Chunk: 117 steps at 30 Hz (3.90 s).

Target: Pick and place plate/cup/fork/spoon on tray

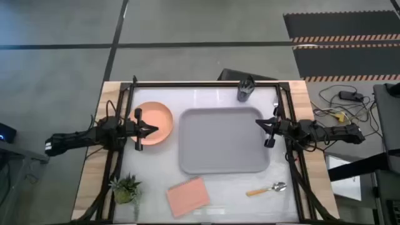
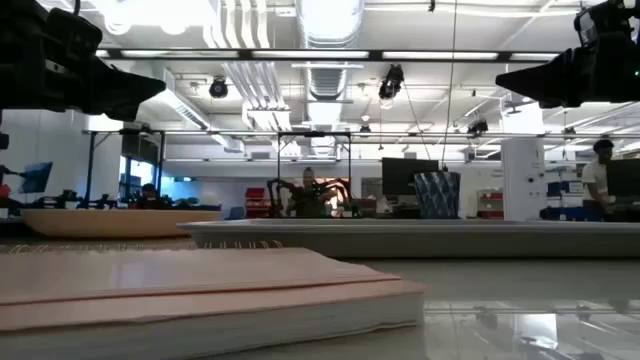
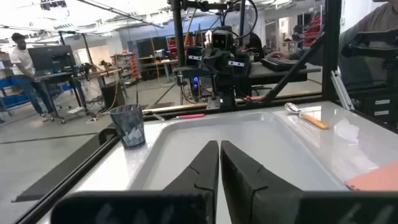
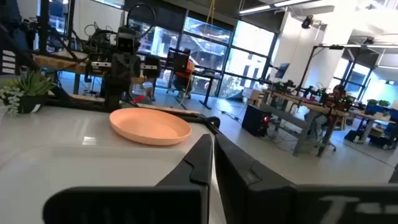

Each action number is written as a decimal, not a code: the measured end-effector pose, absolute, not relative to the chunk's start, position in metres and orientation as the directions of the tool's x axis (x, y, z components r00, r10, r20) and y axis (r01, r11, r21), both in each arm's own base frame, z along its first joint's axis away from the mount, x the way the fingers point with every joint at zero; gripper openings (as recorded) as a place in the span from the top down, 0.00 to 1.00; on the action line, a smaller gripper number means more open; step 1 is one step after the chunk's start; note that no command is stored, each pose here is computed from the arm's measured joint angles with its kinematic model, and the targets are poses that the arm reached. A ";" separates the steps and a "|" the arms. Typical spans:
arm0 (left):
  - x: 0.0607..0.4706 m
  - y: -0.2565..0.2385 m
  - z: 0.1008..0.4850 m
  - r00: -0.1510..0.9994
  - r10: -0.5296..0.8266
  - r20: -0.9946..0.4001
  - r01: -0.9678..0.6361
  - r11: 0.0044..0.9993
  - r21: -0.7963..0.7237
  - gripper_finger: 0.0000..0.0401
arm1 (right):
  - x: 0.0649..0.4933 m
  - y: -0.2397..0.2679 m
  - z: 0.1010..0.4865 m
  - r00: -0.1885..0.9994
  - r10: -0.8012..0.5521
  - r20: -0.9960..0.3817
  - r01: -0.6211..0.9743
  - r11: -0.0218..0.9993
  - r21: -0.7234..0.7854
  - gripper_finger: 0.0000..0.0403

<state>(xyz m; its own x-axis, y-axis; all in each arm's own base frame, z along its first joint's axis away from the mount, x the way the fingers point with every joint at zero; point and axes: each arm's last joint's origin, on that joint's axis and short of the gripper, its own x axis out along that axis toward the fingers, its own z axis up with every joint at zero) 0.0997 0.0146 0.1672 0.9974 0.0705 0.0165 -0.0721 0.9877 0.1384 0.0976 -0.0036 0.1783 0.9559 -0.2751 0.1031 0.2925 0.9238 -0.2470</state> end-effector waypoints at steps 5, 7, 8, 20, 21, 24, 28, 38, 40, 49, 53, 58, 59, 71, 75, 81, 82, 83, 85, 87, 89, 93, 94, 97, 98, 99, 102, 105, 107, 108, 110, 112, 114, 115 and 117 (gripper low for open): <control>0.100 0.015 0.167 0.997 0.070 0.016 -0.072 0.988 0.138 1.00 | 0.098 -0.004 0.178 0.956 -0.275 0.103 0.293 0.924 -0.247 0.98; 0.100 0.015 0.167 0.997 0.070 0.016 -0.072 0.988 0.138 1.00 | 0.098 -0.004 0.178 0.956 -0.275 0.103 0.292 0.924 -0.247 0.98; 0.100 0.015 0.167 0.997 0.070 0.016 -0.072 0.988 0.138 1.00 | 0.098 -0.004 0.178 0.956 -0.275 0.103 0.292 0.924 -0.247 0.98; 0.100 0.015 0.167 0.997 0.070 0.016 -0.072 0.988 0.138 1.00 | 0.098 -0.004 0.178 0.956 -0.275 0.103 0.292 0.924 -0.247 0.98; 0.100 0.015 0.167 0.997 0.070 0.016 -0.072 0.988 0.138 1.00 | 0.098 -0.004 0.178 0.956 -0.275 0.103 0.292 0.924 -0.247 0.98; 0.100 0.015 0.167 0.997 0.070 0.016 -0.072 0.988 0.138 1.00 | 0.098 -0.004 0.178 0.956 -0.275 0.103 0.293 0.924 -0.247 0.98; 0.100 0.015 0.167 0.997 0.070 0.016 -0.072 0.988 0.138 1.00 | 0.098 -0.004 0.178 0.956 -0.275 0.103 0.292 0.924 -0.247 0.98; 0.100 0.015 0.167 0.997 0.070 0.016 -0.072 0.988 0.138 1.00 | 0.098 -0.004 0.178 0.956 -0.275 0.103 0.293 0.924 -0.247 0.98; 0.100 0.015 0.167 0.997 0.070 0.016 -0.072 0.988 0.138 1.00 | 0.098 -0.004 0.178 0.956 -0.275 0.102 0.292 0.924 -0.247 0.98; 0.100 0.015 0.167 0.997 0.070 0.017 -0.072 0.988 0.138 1.00 | 0.098 -0.004 0.178 0.956 -0.275 0.103 0.292 0.924 -0.247 0.98; 0.100 0.015 0.167 0.997 0.070 0.016 -0.072 0.988 0.138 1.00 | 0.098 -0.004 0.178 0.956 -0.275 0.103 0.293 0.924 -0.247 0.98; 0.100 0.015 0.167 0.997 0.070 0.016 -0.072 0.988 0.138 1.00 | 0.098 -0.004 0.178 0.956 -0.275 0.103 0.293 0.924 -0.247 0.98; 0.100 0.015 0.167 0.997 0.070 0.017 -0.072 0.988 0.138 1.00 | 0.098 -0.004 0.178 0.956 -0.275 0.103 0.292 0.924 -0.247 0.98; 0.100 0.015 0.167 0.997 0.070 0.016 -0.072 0.988 0.139 1.00 | 0.097 -0.004 0.180 0.947 -0.298 0.118 0.316 0.931 -0.185 0.98; 0.100 0.015 0.168 0.995 0.099 0.021 -0.101 0.965 0.241 1.00 | 0.097 -0.004 0.181 0.945 -0.300 0.127 0.277 0.945 0.171 0.98; 0.099 0.015 0.174 0.991 0.098 0.091 -0.101 0.995 0.024 1.00 | 0.097 -0.004 0.182 0.943 -0.302 0.138 0.229 0.893 0.388 0.98; 0.099 0.015 0.177 0.988 0.098 0.115 -0.098 0.995 -0.006 1.00 | 0.097 -0.004 0.182 0.943 -0.302 0.140 0.230 0.896 0.381 0.98; 0.099 0.015 0.179 0.985 0.098 0.142 -0.095 0.995 -0.031 1.00 | 0.097 -0.004 0.182 0.943 -0.301 0.140 0.231 0.897 0.376 0.98; 0.098 0.015 0.185 0.974 0.096 0.204 -0.082 0.994 -0.076 1.00 | 0.097 -0.004 0.182 0.943 -0.301 0.141 0.231 0.897 0.376 0.98; 0.096 0.015 0.194 0.953 0.092 0.290 -0.062 0.992 -0.112 1.00 | 0.097 -0.004 0.182 0.943 -0.302 0.142 0.229 0.896 0.382 0.98; 0.093 0.014 0.202 0.924 0.087 0.373 -0.029 0.987 -0.159 1.00 | 0.097 -0.004 0.183 0.941 -0.301 0.151 0.225 0.895 0.385 0.98; 0.089 0.014 0.211 0.882 0.082 0.465 0.053 0.961 -0.271 1.00 | 0.095 -0.005 0.193 0.922 -0.303 0.243 0.200 0.906 0.372 0.98; 0.088 0.013 0.212 0.875 0.081 0.478 0.061 0.960 -0.274 1.00 | 0.094 -0.005 0.196 0.911 -0.303 0.280 0.193 0.913 0.358 0.98; 0.090 0.014 0.213 0.879 0.102 0.466 0.055 0.949 -0.311 1.00 | 0.090 -0.005 0.206 0.876 -0.305 0.374 0.186 0.928 0.322 0.98; 0.091 0.015 0.211 0.887 0.124 0.444 0.040 0.939 -0.341 1.00 | 0.089 -0.005 0.209 0.863 -0.306 0.401 0.188 0.933 0.307 0.98; 0.093 0.016 0.211 0.895 0.151 0.420 0.016 0.930 -0.368 1.00 | 0.087 -0.005 0.211 0.850 -0.307 0.427 0.193 0.937 0.290 0.98; 0.100 0.020 0.215 0.908 0.230 0.349 -0.065 0.903 -0.424 1.00 | 0.084 -0.005 0.217 0.819 -0.309 0.483 0.221 0.948 0.230 0.98; 0.112 0.024 0.212 0.923 0.312 0.227 -0.168 0.855 -0.490 1.00 | 0.082 -0.005 0.221 0.795 -0.311 0.521 0.258 0.950 0.174 0.98; 0.121 0.026 0.213 0.927 0.340 0.157 -0.215 0.828 -0.518 1.00 | 0.081 -0.005 0.223 0.783 -0.312 0.538 0.280 0.949 0.143 0.98; 0.126 0.028 0.214 0.930 0.351 0.110 -0.243 0.810 -0.534 1.00 | 0.080 -0.005 0.223 0.781 -0.312 0.541 0.287 0.949 0.134 0.98; 0.138 0.030 0.212 0.927 0.374 -0.022 -0.323 0.770 -0.550 1.00 | 0.080 -0.005 0.223 0.780 -0.312 0.542 0.294 0.948 0.123 0.98; 0.150 0.033 0.210 0.901 0.394 -0.179 -0.423 0.712 -0.561 1.00 | 0.080 -0.006 0.223 0.779 -0.314 0.542 0.297 0.947 0.121 0.98; 0.161 0.036 0.210 0.853 0.400 -0.334 -0.522 0.653 -0.550 1.00 | 0.080 -0.006 0.223 0.779 -0.316 0.542 0.304 0.946 0.115 0.98; 0.166 0.037 0.209 0.817 0.394 -0.421 -0.574 0.623 -0.531 1.00 | 0.080 -0.006 0.223 0.777 -0.321 0.541 0.310 0.944 0.113 0.98; 0.174 0.038 0.208 0.717 0.376 -0.587 -0.681 0.557 -0.475 1.00 | 0.080 -0.006 0.223 0.775 -0.332 0.537 0.325 0.939 0.112 0.98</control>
